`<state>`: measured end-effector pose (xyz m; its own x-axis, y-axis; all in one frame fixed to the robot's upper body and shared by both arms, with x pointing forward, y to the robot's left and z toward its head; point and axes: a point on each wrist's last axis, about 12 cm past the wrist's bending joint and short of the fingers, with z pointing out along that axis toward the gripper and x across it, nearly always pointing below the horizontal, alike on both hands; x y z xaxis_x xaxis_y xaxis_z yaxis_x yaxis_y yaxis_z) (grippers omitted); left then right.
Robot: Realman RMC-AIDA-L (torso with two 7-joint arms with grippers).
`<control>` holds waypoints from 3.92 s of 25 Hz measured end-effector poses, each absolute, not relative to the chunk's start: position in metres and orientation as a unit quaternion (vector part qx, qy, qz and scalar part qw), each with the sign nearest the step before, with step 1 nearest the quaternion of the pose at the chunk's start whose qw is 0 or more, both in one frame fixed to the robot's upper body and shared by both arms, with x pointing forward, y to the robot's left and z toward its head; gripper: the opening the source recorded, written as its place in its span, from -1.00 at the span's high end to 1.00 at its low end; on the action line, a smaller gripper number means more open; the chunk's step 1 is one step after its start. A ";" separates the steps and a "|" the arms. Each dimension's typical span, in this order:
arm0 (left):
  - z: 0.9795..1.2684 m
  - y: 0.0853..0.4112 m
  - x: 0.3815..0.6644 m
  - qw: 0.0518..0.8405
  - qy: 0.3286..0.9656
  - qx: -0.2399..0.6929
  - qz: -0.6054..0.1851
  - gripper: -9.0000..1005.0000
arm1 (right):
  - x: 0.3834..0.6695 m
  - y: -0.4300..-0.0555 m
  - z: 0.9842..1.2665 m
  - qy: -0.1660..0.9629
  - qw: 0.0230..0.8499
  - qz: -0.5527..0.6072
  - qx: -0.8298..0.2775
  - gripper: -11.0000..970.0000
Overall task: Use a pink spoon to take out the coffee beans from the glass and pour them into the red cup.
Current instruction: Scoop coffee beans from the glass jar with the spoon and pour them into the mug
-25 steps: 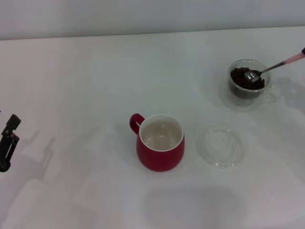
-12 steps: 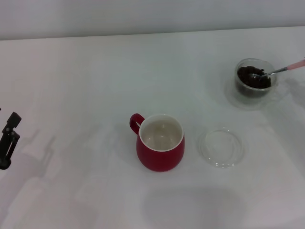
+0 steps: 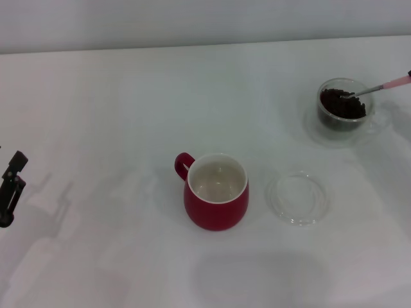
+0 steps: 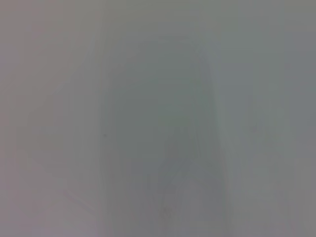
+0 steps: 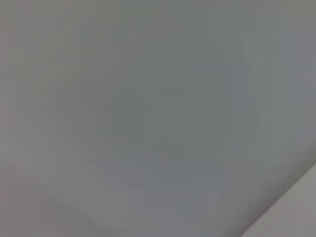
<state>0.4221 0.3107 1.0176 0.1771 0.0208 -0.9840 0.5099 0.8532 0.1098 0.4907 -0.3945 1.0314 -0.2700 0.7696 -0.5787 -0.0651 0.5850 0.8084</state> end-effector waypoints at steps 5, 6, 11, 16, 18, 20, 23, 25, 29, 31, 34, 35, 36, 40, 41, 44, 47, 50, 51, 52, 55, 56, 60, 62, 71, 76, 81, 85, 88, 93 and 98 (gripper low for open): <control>1.018 0.312 0.422 0.736 0.620 0.216 -0.164 0.16 | 0.492 -0.397 1.033 0.699 0.548 0.382 0.255 0.63; 1.018 0.312 0.422 0.736 0.620 0.216 -0.163 0.16 | 0.493 -0.397 1.033 0.698 0.547 0.383 0.257 0.62; 1.018 0.313 0.423 0.735 0.621 0.218 -0.161 0.16 | 0.490 -0.401 1.032 0.698 0.543 0.383 0.268 0.62; 1.018 0.313 0.423 0.736 0.621 0.219 -0.161 0.16 | 0.488 -0.405 1.032 0.693 0.536 0.388 0.286 0.62; 1.018 0.313 0.424 0.736 0.620 0.219 -0.161 0.16 | 0.487 -0.406 1.032 0.691 0.533 0.392 0.292 0.62; 1.018 0.313 0.424 0.736 0.620 0.219 -0.161 0.16 | 0.486 -0.407 1.032 0.688 0.529 0.397 0.299 0.62; 1.018 0.313 0.424 0.736 0.620 0.220 -0.161 0.16 | 0.486 -0.408 1.033 0.685 0.521 0.405 0.310 0.62; 1.018 0.313 0.425 0.735 0.621 0.220 -0.160 0.16 | 0.486 -0.408 1.032 0.685 0.513 0.410 0.315 0.61; 1.018 0.312 0.426 0.733 0.622 0.221 -0.161 0.17 | 0.486 -0.412 1.033 0.683 0.503 0.415 0.330 0.61; 1.018 0.312 0.426 0.733 0.623 0.221 -0.161 0.17 | 0.486 -0.415 1.034 0.681 0.501 0.415 0.336 0.61; 1.018 0.311 0.426 0.733 0.622 0.221 -0.162 0.17 | 0.487 -0.419 1.035 0.678 0.496 0.419 0.344 0.61; 1.018 0.311 0.426 0.733 0.622 0.220 -0.163 0.17 | 0.487 -0.420 1.036 0.677 0.495 0.420 0.346 0.61; 1.017 0.311 0.426 0.733 0.622 0.220 -0.163 0.17 | 0.487 -0.422 1.036 0.677 0.494 0.420 0.349 0.61; 1.017 0.310 0.424 0.733 0.623 0.218 -0.164 0.17 | 0.486 -0.429 1.038 0.676 0.494 0.415 0.357 0.61; 1.017 0.310 0.424 0.733 0.623 0.217 -0.164 0.17 | 0.486 -0.430 1.039 0.676 0.494 0.414 0.358 0.61; 1.016 0.310 0.423 0.733 0.623 0.216 -0.165 0.17 | 0.487 -0.433 1.040 0.675 0.494 0.414 0.361 0.60; 1.016 0.310 0.422 0.734 0.623 0.216 -0.165 0.17 | 0.487 -0.433 1.041 0.671 0.491 0.420 0.364 0.60; 1.016 0.309 0.422 0.734 0.623 0.215 -0.166 0.17 | 0.486 -0.430 1.042 0.667 0.488 0.431 0.361 0.60; 1.016 0.309 0.422 0.734 0.623 0.215 -0.167 0.17 | 0.486 -0.429 1.042 0.666 0.486 0.436 0.360 0.60; 1.016 0.309 0.422 0.734 0.623 0.215 -0.167 0.17 | 0.486 -0.427 1.043 0.664 0.485 0.443 0.358 0.60; 1.016 0.309 0.422 0.733 0.623 0.216 -0.168 0.17 | 0.486 -0.420 1.044 0.662 0.478 0.460 0.347 0.60; 1.016 0.309 0.422 0.733 0.623 0.216 -0.168 0.17 | 0.485 -0.417 1.044 0.662 0.477 0.467 0.343 0.60; 1.016 0.308 0.422 0.733 0.621 0.218 -0.170 0.17 | 0.485 -0.408 1.042 0.661 0.468 0.482 0.334 0.60; 1.016 0.308 0.422 0.733 0.621 0.218 -0.170 0.17 | 0.484 -0.403 1.041 0.662 0.463 0.487 0.331 0.60; 1.016 0.308 0.419 0.733 0.622 0.217 -0.171 0.17 | 0.482 -0.383 1.038 0.659 0.440 0.520 0.319 0.59; 1.015 0.309 0.417 0.732 0.623 0.216 -0.171 0.17 | 0.480 -0.374 1.036 0.657 0.430 0.535 0.311 0.59; 1.015 0.309 0.416 0.732 0.623 0.216 -0.170 0.17 | 0.477 -0.364 1.033 0.657 0.415 0.551 0.305 0.59; 1.015 0.309 0.416 0.732 0.623 0.215 -0.170 0.17 | 0.475 -0.359 1.031 0.656 0.407 0.559 0.303 0.58; 1.015 0.309 0.416 0.732 0.623 0.215 -0.170 0.17 | 0.475 -0.354 1.029 0.658 0.401 0.562 0.299 0.58; 1.015 0.310 0.415 0.732 0.624 0.215 -0.170 0.17 | 0.474 -0.349 1.028 0.664 0.393 0.566 0.290 0.58; 1.015 0.310 0.415 0.732 0.624 0.215 -0.170 0.17 | 0.475 -0.340 1.027 0.664 0.381 0.577 0.283 0.58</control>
<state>0.4151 0.3097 1.0147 0.1635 0.0193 -0.9863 0.5163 0.8503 0.1022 0.4748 -0.3402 1.0269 -0.5494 0.8159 -0.1802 -0.0643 0.1738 0.9827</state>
